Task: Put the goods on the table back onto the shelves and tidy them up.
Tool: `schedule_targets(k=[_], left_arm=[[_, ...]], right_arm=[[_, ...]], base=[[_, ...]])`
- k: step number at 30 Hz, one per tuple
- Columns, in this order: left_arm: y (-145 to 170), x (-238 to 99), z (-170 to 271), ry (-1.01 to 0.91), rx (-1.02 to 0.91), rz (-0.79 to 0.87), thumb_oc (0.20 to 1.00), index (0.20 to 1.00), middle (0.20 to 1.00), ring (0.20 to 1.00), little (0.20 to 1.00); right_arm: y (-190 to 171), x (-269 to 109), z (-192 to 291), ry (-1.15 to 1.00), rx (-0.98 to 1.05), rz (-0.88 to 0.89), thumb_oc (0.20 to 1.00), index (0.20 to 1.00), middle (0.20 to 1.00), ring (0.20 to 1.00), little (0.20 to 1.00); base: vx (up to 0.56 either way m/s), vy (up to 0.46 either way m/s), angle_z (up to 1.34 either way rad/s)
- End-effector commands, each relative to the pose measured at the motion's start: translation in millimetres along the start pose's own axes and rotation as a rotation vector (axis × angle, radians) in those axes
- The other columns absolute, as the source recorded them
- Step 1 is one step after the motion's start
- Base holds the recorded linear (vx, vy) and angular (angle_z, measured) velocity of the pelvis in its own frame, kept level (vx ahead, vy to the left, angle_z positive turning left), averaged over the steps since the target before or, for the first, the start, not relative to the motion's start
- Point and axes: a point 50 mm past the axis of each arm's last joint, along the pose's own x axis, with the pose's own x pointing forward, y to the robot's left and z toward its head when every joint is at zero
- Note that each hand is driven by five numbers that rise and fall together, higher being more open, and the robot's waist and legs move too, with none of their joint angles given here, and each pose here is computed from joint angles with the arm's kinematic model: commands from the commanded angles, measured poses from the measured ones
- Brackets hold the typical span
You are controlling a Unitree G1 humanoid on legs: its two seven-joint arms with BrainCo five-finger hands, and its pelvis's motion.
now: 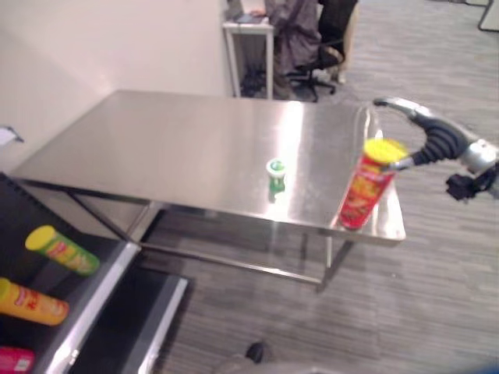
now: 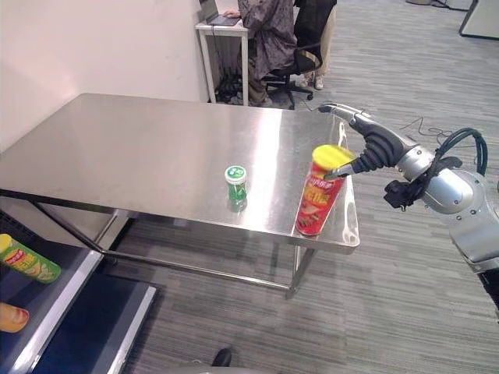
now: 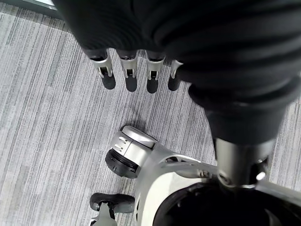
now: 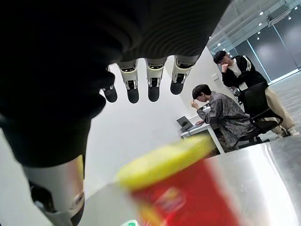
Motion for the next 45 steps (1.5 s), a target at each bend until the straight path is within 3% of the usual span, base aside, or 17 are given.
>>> schedule_targets(k=[1,45], left_arm=[[-14,5,9,0.007,0.096,-0.060,1.000,1.000,1.000,1.000,1.000],[8,4,12,0.021,0.117,0.030,1.000,1.000,1.000,1.000,1.000]], right_arm=[[-3,3,9,-0.043,-0.018,-0.030,1.000,1.000,1.000,1.000,1.000],[40,-4,-22,0.102,-0.023,0.089,1.000,1.000,1.000,1.000,1.000]], base=[[0.02,-0.008,0.12],[0.00,-0.002,0.01]])
